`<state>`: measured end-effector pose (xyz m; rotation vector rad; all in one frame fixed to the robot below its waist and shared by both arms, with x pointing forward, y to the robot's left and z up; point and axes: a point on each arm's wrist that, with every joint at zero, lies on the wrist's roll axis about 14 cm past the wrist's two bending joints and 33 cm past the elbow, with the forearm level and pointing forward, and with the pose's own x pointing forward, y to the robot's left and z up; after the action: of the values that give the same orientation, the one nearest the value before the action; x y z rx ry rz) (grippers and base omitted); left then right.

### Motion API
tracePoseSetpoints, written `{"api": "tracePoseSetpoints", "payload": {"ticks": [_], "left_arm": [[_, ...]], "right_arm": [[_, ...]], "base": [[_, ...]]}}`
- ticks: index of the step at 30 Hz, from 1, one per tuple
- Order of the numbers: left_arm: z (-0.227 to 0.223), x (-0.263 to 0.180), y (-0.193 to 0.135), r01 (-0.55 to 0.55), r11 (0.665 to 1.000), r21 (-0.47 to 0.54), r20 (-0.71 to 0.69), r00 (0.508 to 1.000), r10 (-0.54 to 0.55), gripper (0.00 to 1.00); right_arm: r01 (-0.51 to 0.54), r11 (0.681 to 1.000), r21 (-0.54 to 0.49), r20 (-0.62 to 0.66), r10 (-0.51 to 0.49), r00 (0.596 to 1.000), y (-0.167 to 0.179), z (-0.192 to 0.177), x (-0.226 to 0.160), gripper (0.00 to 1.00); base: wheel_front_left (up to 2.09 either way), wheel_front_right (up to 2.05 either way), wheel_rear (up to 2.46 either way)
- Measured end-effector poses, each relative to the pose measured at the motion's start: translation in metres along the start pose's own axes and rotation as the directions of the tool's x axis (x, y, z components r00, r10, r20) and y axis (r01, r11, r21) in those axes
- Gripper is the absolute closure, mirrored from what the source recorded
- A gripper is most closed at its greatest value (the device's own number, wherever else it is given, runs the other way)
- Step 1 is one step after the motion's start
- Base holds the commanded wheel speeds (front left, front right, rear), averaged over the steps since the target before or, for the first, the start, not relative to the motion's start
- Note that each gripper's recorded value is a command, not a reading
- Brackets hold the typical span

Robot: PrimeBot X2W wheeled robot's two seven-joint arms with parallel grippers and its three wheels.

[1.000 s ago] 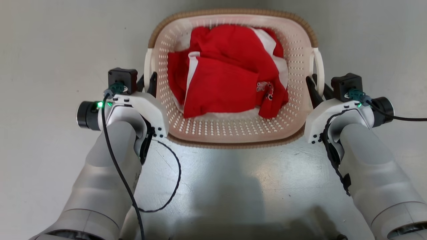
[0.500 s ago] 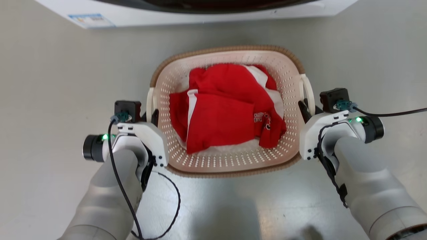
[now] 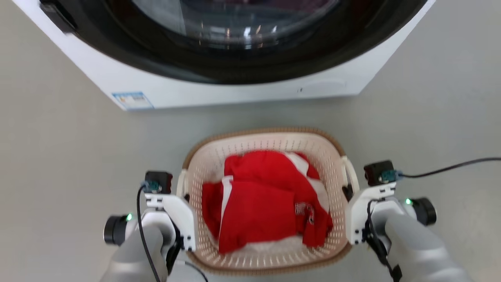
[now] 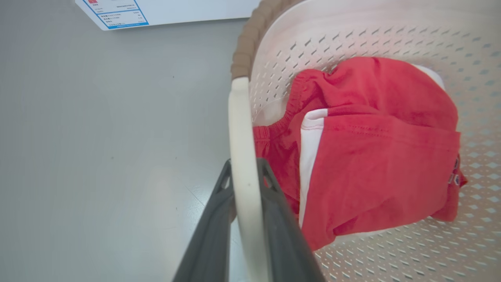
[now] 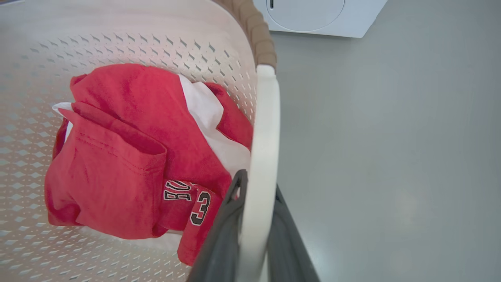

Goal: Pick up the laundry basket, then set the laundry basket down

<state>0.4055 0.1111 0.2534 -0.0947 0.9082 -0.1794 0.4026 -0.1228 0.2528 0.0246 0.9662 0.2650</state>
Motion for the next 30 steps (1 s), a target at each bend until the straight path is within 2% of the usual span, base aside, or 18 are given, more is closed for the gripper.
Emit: {"api": "tracePoseSetpoints", "payload": {"ticks": [20, 30], "left_arm": [[-0.027, -0.089, -0.022, 0.051, 0.997, 0.064, -0.011, 0.999, -0.050, 1.00], [-0.007, -0.107, -0.031, 0.062, 0.993, 0.098, 0.054, 0.996, -0.067, 1.00]], "right_arm": [[-0.029, 1.000, -0.001, 0.027, 0.029, 0.999, 0.033, -0.011, -0.089, 1.00], [-0.023, 0.999, -0.036, 0.096, 0.026, 0.995, 0.037, 0.002, -0.110, 1.00]], "base": [[0.00, 0.00, 0.00], [0.00, 0.00, 0.00]]}}
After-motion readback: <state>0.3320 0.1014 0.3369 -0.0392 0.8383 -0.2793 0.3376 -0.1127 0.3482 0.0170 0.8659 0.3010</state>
